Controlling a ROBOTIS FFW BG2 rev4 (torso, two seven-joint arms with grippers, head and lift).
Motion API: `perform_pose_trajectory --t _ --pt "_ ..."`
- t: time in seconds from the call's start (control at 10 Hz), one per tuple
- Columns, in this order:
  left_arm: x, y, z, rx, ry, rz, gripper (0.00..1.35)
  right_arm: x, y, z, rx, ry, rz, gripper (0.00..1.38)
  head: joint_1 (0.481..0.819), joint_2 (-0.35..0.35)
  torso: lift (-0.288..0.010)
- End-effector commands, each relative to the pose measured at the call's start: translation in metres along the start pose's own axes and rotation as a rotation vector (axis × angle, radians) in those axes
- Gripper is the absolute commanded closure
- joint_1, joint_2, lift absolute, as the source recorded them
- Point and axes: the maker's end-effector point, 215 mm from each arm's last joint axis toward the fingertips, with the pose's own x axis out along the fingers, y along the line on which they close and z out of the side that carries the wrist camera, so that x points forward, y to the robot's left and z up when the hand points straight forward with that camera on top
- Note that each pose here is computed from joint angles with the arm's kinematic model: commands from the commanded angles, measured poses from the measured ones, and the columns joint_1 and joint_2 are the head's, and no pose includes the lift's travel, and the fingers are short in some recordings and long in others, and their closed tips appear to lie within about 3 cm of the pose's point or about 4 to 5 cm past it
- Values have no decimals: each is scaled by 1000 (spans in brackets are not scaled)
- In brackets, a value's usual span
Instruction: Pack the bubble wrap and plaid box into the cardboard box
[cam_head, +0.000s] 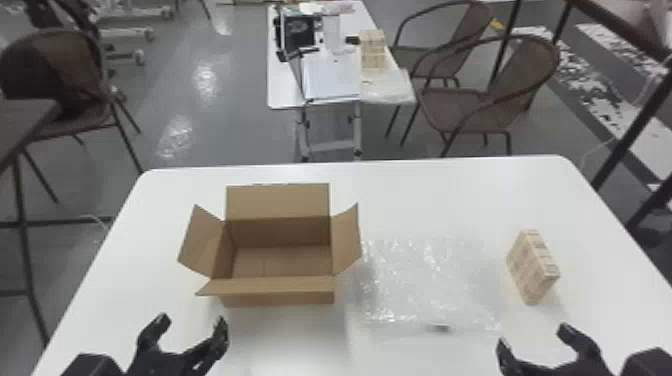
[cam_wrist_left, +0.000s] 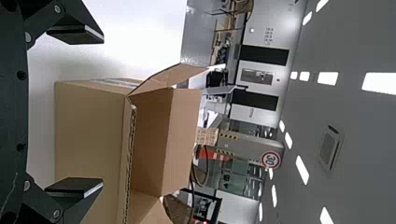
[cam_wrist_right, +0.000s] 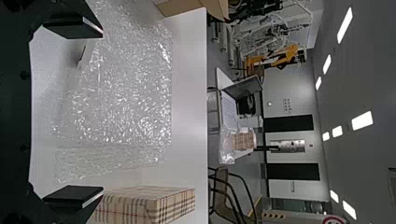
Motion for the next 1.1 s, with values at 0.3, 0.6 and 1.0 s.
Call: perform_pose_trajectory --t 0.3,0.6,1.0 --pt "1 -1 -3 -3 13 -1 208 -1 0 -3 8 4 -1 114 695 46 -44" --pt "1 -1 -6 -32 18 2 209 -2 2 -5 13 6 2 114 695 45 -44" --pt "8 37 27 -83 -57 67 203 -2 2 -8 18 14 2 114 695 64 -44"
